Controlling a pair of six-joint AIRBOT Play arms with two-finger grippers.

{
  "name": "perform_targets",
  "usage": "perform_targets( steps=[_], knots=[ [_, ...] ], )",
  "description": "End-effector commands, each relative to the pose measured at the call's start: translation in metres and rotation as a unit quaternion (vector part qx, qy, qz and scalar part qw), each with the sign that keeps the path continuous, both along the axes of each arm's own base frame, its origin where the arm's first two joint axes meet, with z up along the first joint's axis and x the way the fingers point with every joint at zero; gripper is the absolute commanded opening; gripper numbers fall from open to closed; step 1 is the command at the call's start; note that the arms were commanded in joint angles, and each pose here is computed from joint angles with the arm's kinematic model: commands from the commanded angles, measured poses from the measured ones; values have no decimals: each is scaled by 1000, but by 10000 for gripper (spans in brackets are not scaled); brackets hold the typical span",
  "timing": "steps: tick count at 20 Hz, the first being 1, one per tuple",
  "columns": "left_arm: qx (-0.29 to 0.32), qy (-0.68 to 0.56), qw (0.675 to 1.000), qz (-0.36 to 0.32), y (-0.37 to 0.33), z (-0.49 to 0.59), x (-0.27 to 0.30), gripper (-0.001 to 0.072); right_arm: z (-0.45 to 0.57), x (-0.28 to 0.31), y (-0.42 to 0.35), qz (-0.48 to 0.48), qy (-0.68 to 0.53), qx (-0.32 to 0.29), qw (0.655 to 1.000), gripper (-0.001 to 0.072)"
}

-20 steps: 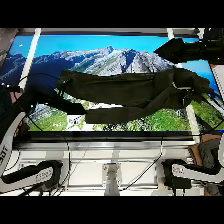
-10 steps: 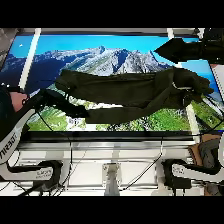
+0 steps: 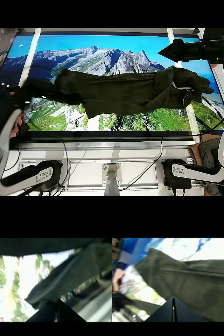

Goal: Fold the clothes and pants, and hang the long-sleeved shirts on hangers.

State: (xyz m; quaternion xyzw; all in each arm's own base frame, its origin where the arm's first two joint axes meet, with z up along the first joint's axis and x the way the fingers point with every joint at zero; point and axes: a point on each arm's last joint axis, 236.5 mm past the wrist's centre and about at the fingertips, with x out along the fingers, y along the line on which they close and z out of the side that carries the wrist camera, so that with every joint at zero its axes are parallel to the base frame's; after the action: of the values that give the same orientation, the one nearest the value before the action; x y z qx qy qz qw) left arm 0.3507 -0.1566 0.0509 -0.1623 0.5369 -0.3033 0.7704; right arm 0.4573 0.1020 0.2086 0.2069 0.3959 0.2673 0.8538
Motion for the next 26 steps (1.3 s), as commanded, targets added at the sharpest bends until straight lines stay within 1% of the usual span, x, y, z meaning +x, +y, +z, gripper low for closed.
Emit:
perform_targets(
  steps=[1, 2, 4, 7, 9, 14, 17, 18, 19, 20, 21, 23, 25, 26],
  knots=[
    [18, -164, 981, 106, 52, 107, 31, 4, -18, 17, -41, -72, 14, -42, 996, 35],
    [17, -203, 969, 140, 68, 132, 34, 4, -22, 22, -55, -89, 13, -51, 995, 36],
    [23, -252, 951, 177, 90, 165, 28, 4, -36, 30, -96, -142, 26, -79, 986, 36],
    [30, -268, 944, 191, 102, 177, 22, 5, -58, 29, -167, -219, 53, -133, 965, 37],
    [33, -263, 945, 192, 104, 173, 24, 5, -71, 23, -207, -262, 75, -150, 950, 37],
    [27, -240, 950, 197, 104, 161, 29, 5, -104, -5, -279, -336, 147, -144, 919, 37],
    [27, -233, 952, 195, 104, 157, 30, 5, -139, -42, -314, -382, 240, -113, 885, 40],
    [30, -232, 952, 195, 105, 155, 30, 5, -152, -56, -320, -383, 273, -102, 877, 66],
    [30, -231, 953, 195, 105, 154, 31, 5, -165, -69, -324, -381, 306, -85, 868, 139],
    [31, -229, 953, 195, 105, 153, 32, 5, -175, -78, -326, -388, 334, -55, 857, 305],
    [35, -228, 953, 195, 107, 151, 32, 5, -183, -82, -327, -393, 353, -27, 849, 367],
    [39, -223, 954, 194, 108, 147, 33, 6, -192, -81, -329, -393, 361, 19, 845, 372],
    [41, -214, 957, 192, 108, 141, 34, 6, -204, -74, -335, -404, 362, 44, 839, 432],
    [44, -209, 958, 190, 109, 137, 34, 6, -211, -70, -341, -421, 363, 52, 829, 455]
  ],
)
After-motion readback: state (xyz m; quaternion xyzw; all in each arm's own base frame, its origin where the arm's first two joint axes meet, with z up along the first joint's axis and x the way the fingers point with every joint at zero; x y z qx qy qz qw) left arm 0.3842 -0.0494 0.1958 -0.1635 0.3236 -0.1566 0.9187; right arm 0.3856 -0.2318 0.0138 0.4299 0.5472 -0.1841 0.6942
